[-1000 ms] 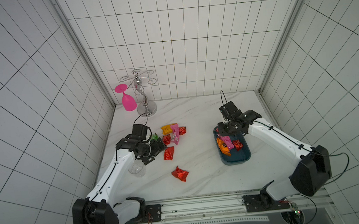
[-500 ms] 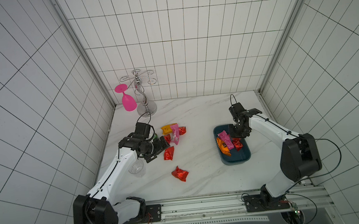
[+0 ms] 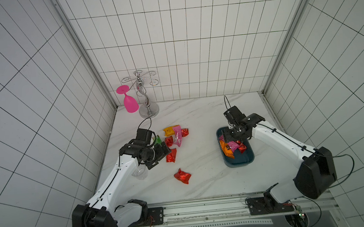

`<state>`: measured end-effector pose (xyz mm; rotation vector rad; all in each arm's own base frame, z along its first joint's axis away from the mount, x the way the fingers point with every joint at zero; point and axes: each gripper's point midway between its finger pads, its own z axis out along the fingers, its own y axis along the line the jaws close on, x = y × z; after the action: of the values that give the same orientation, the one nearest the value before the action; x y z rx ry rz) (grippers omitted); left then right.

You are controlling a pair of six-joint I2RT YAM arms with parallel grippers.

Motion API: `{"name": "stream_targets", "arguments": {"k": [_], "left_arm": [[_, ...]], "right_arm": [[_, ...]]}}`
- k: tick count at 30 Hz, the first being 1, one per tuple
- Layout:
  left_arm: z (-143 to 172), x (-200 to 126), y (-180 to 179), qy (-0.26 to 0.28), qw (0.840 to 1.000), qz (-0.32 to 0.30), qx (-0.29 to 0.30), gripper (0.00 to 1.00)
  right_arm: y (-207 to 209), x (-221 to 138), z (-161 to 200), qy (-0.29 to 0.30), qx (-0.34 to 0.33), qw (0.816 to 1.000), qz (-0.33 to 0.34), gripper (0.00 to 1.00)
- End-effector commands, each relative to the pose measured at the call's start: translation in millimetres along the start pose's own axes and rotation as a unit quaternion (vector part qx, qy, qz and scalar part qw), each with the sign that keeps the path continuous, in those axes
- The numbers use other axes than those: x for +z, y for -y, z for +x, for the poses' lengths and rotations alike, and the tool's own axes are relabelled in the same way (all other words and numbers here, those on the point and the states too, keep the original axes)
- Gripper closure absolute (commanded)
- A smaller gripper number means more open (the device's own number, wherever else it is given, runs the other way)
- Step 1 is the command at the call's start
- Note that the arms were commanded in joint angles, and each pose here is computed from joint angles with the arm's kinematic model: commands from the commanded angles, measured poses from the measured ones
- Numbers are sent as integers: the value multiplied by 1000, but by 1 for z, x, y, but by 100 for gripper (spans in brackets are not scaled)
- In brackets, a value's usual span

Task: Put the tea bags into the storage box
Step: Place the tea bag in the storage box, then pick up the tea bag from the center of the board.

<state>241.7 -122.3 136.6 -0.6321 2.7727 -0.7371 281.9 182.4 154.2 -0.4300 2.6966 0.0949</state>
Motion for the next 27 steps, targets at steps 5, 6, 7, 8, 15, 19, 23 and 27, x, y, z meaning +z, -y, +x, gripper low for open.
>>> {"name": "stream_targets", "arguments": {"k": [5,6,7,8,15,19,23,27], "left_arm": [[-15,-12,-6,33,999,11,-38,3],[-17,-16,-11,41,998,5,-45,3],[-20,-21,-16,51,997,-4,-52,3],[-22,-27,-21,62,996,-14,-56,3],[-25,-64,-74,136,978,-117,-105,2],[-12,-70,-100,140,966,-167,-138,3],[-1,-73,-108,132,963,-180,-152,3],[0,-79,-114,150,958,-186,-157,3]], "right_arm": [[-104,-21,20,18,-97,989,-110,25],[-121,-21,23,18,-120,985,-120,25],[-138,-20,28,17,-147,981,-126,25],[-152,-18,32,13,-170,977,-128,25],[-239,3,60,-3,-314,940,-130,23],[-271,21,74,-16,-371,920,-123,23],[-283,43,82,-33,-387,914,-112,23],[-287,60,93,-55,-394,910,-112,23]]}}
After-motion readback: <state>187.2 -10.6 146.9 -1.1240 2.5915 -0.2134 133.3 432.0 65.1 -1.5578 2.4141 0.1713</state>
